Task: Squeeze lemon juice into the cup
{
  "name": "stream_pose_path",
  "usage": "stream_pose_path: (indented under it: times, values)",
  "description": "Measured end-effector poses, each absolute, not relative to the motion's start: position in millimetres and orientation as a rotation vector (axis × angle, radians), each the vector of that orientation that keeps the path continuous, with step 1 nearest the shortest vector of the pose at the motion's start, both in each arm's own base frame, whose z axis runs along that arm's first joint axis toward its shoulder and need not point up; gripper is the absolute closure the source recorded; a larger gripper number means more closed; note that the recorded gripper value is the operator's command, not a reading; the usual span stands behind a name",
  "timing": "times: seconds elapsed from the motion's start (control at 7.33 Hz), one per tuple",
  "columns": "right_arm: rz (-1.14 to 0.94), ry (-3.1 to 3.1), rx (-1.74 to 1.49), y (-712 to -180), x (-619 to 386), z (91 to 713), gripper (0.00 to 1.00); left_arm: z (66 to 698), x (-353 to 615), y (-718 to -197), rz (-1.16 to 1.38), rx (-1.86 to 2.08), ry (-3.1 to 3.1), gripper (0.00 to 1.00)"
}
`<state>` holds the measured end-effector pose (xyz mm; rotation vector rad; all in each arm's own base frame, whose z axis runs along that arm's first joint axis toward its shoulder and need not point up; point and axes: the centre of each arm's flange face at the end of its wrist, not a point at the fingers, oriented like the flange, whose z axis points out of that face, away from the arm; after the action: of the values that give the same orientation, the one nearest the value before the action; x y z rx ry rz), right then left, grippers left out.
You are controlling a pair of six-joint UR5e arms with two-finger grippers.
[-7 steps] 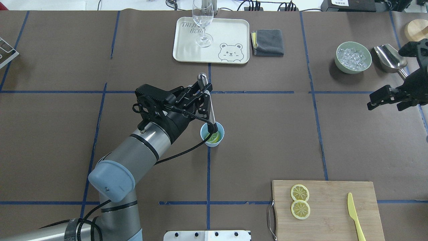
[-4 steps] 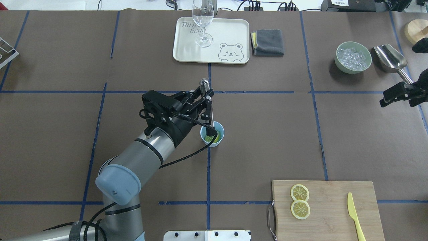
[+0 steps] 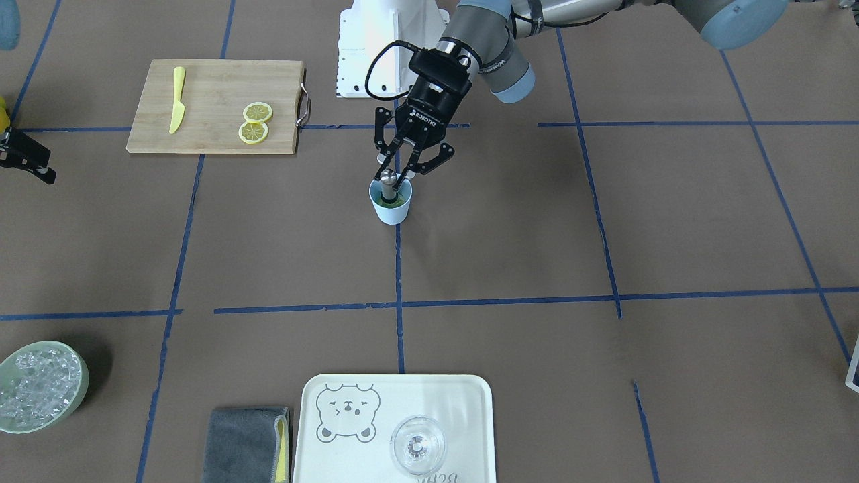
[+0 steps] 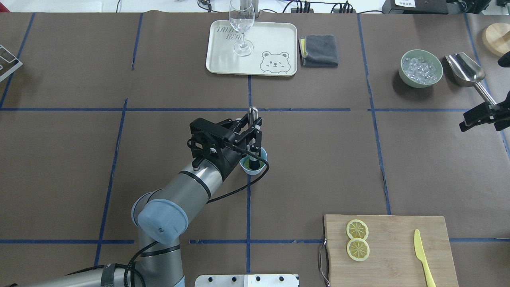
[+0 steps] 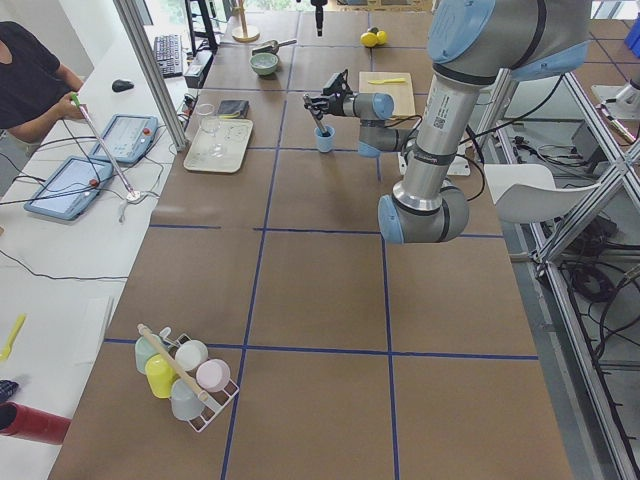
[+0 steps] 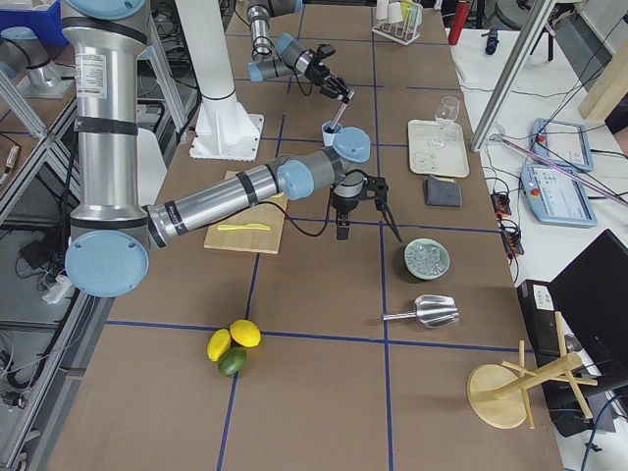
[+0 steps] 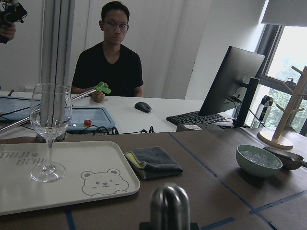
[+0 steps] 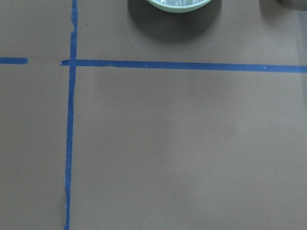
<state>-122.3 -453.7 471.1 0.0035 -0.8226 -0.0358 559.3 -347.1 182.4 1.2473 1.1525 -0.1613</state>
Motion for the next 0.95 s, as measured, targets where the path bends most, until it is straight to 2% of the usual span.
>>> stream_pose_path:
  times: [0.95]
  values:
    - [-0.039,-0.823,0.006,-453.1,-121.6,470.7,0.0,185.9,562.7,-342.4,-0.143,1.248,1.146,1.0]
